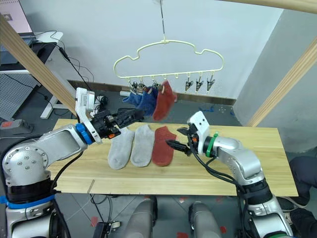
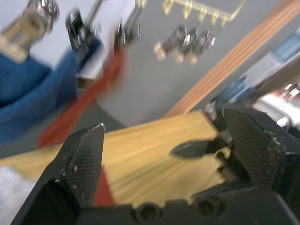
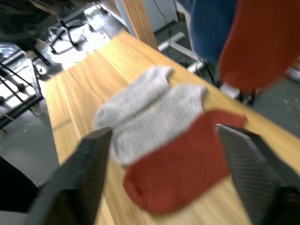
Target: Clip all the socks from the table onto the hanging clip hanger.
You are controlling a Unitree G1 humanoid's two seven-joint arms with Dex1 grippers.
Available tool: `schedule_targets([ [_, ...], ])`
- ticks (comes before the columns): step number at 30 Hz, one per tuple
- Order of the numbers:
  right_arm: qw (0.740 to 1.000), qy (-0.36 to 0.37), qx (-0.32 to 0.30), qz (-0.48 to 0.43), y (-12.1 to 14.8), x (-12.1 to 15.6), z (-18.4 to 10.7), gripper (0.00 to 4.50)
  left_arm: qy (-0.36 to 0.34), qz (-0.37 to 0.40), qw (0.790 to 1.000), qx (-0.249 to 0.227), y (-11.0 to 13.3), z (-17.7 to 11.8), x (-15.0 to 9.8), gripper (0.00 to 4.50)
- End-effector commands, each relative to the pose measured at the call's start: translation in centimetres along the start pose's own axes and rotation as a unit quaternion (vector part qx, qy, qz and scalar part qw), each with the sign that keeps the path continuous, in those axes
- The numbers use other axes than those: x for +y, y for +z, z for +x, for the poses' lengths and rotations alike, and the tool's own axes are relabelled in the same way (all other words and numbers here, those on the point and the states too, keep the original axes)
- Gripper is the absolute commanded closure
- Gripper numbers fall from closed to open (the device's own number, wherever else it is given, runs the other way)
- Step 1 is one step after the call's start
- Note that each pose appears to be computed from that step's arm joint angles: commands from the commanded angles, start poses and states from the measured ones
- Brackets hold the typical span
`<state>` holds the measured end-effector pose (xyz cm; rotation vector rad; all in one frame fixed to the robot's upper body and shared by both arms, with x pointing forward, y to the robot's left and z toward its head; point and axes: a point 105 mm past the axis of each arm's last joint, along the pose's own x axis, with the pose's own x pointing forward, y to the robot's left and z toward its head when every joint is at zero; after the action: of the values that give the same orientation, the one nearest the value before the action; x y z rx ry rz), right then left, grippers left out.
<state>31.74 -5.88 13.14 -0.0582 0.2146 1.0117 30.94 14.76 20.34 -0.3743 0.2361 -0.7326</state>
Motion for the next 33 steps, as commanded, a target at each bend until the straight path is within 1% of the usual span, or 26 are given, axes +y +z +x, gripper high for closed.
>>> schedule_targets([
  [1,0.994,-0.064,-0.055,-0.071,2.6,-0.8,-1.1,0.01,0.058,0.080,0.995,-0.013,0.0,-0.6,1.0,0.00],
  [2,0.991,-0.084,-0.063,-0.081,2.9,-1.1,-1.3,0.01,0.076,0.098,0.992,-0.008,-0.2,-0.7,1.5,0.00],
  [4,0.982,-0.136,-0.086,-0.100,3.7,-1.8,-1.7,0.01,0.105,0.145,0.983,-0.044,0.2,-0.9,1.9,0.00],
  [5,0.976,-0.163,-0.099,-0.104,4.2,-2.2,-1.9,0.01,0.113,0.165,0.978,-0.052,0.3,-1.0,2.0,0.00],
  [7,0.965,-0.205,-0.113,-0.115,4.8,-2.8,-2.2,0.01,0.112,0.187,0.975,-0.035,-0.5,-0.9,2.1,0.00],
  [8,0.963,-0.214,-0.116,-0.116,5.0,-3.0,-2.2,0.01,0.106,0.193,0.975,-0.031,-0.7,-0.8,2.0,0.00],
  [10,0.959,-0.232,-0.133,-0.096,5.6,-3.3,-2.2,0.01,0.057,0.224,0.973,-0.010,-1.5,-0.8,1.4,0.00],
  [11,0.956,-0.242,-0.141,-0.091,6.0,-3.5,-2.2,0.01,0.037,0.242,0.970,-0.009,-1.6,-0.9,1.2,0.00],
  [12,0.952,-0.252,-0.150,-0.089,6.4,-3.6,-2.2,0.01,0.014,0.233,0.972,-0.015,-1.6,-0.9,0.9,0.00],
  [13,0.948,-0.261,-0.162,-0.078,6.7,-3.7,-2.1,0.01,0.001,0.229,0.973,-0.037,-1.0,-1.0,0.6,0.00],
  [16,0.942,-0.275,-0.183,-0.065,7.6,-3.7,-1.4,0.57,-0.042,0.240,0.967,-0.070,0.0,-1.2,-0.3,0.00],
  [17,0.939,-0.283,-0.186,-0.065,7.9,-3.8,-1.1,0.93,-0.048,0.250,0.964,-0.082,0.5,-1.2,-0.5,0.00],
  [18,0.936,-0.291,-0.188,-0.066,8.1,-4.0,-0.9,1.20,-0.053,0.263,0.959,-0.089,0.8,-1.2,-0.7,0.00],
  [21,0.927,-0.311,-0.197,-0.072,8.8,-4.7,-0.4,1.20,-0.057,0.298,0.948,-0.098,1.1,-1.2,-0.8,0.00],
  [24,0.922,-0.319,-0.207,-0.071,9.4,-5.2,0.1,1.20,-0.052,0.299,0.946,-0.116,1.7,-1.0,-0.9,0.00],
  [27,0.918,-0.327,-0.213,-0.063,9.7,-5.8,0.4,1.77,-0.055,0.306,0.942,-0.124,2.0,-0.9,-1.3,0.00],
  [29,0.916,-0.333,-0.214,-0.061,9.8,-6.1,0.6,2.42,-0.059,0.304,0.942,-0.126,1.9,-0.8,-1.7,0.00],
  [33,0.914,-0.336,-0.221,-0.057,10.2,-6.4,1.0,2.42,-0.058,0.303,0.943,-0.125,1.7,-0.8,-1.8,0.00],
])
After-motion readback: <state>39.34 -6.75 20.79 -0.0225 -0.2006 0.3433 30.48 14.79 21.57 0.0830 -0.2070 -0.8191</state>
